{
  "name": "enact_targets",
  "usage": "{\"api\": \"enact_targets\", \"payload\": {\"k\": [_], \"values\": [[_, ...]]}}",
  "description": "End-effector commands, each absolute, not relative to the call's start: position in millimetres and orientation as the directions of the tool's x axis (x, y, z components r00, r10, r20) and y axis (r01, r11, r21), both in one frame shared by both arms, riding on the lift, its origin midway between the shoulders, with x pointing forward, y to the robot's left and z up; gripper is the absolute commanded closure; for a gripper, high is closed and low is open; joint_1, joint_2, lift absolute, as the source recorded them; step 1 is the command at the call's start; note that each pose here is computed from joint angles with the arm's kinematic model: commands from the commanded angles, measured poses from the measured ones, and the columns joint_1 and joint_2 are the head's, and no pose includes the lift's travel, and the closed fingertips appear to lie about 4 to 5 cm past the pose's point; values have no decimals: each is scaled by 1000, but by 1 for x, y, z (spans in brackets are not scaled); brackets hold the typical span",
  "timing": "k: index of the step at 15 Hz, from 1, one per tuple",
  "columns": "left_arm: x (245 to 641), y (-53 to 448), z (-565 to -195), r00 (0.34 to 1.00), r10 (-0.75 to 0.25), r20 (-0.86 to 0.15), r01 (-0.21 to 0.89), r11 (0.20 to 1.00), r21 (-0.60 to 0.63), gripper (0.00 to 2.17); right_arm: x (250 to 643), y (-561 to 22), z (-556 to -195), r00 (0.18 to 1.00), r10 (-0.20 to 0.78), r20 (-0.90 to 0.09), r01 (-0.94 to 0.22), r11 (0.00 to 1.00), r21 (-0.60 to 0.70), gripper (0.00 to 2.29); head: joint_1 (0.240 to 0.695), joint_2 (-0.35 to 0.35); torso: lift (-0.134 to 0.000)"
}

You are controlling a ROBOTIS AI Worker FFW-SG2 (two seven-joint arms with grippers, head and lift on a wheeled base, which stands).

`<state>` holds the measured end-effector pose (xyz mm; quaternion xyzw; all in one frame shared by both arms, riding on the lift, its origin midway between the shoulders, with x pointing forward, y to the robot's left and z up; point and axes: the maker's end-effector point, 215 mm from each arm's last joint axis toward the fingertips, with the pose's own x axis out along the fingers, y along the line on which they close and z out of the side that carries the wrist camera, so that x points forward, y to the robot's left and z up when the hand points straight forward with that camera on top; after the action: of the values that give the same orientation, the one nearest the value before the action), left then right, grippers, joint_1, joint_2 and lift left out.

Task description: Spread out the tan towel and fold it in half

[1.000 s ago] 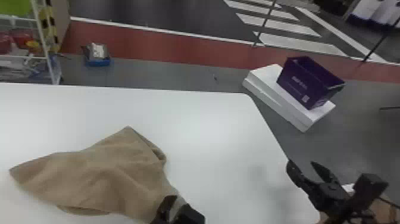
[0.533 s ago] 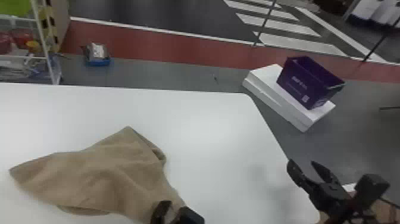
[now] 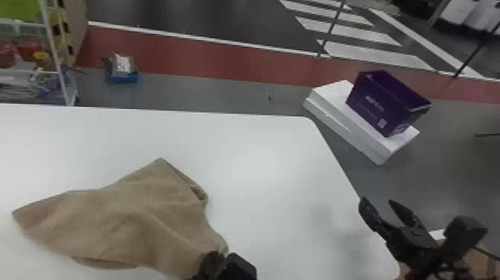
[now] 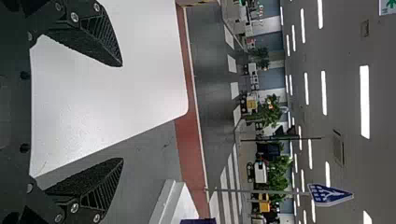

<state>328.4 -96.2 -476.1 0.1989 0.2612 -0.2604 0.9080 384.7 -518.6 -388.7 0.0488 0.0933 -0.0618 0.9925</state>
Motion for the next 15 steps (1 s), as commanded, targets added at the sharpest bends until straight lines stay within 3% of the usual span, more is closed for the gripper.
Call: {"api": "enact_targets", "payload": {"k": [1, 3, 7, 11, 15], "values": [[337, -97, -455, 756, -391, -525, 560, 801, 211, 1291, 388, -515, -391, 975, -107, -193, 126, 988, 91, 181, 695, -350, -123], [351, -91, -432, 793, -392, -466, 523, 831, 191, 1291, 392, -505, -395, 977, -90, -195, 111, 989, 101, 181, 695, -350, -123], [393, -43, -403, 863, -302, -406, 411, 886, 213, 1291, 403, -491, -396, 980, -65, -189, 87, 991, 107, 181, 695, -350, -123], [424, 31, -347, 929, -194, -315, 255, 953, 163, 1355, 405, -483, -400, 980, -53, -192, 77, 990, 116, 181, 695, -350, -123], [427, 97, -306, 953, -135, -271, 157, 986, 62, 1355, 405, -479, -402, 979, -47, -196, 72, 990, 120, 181, 695, -350, -123]]}}
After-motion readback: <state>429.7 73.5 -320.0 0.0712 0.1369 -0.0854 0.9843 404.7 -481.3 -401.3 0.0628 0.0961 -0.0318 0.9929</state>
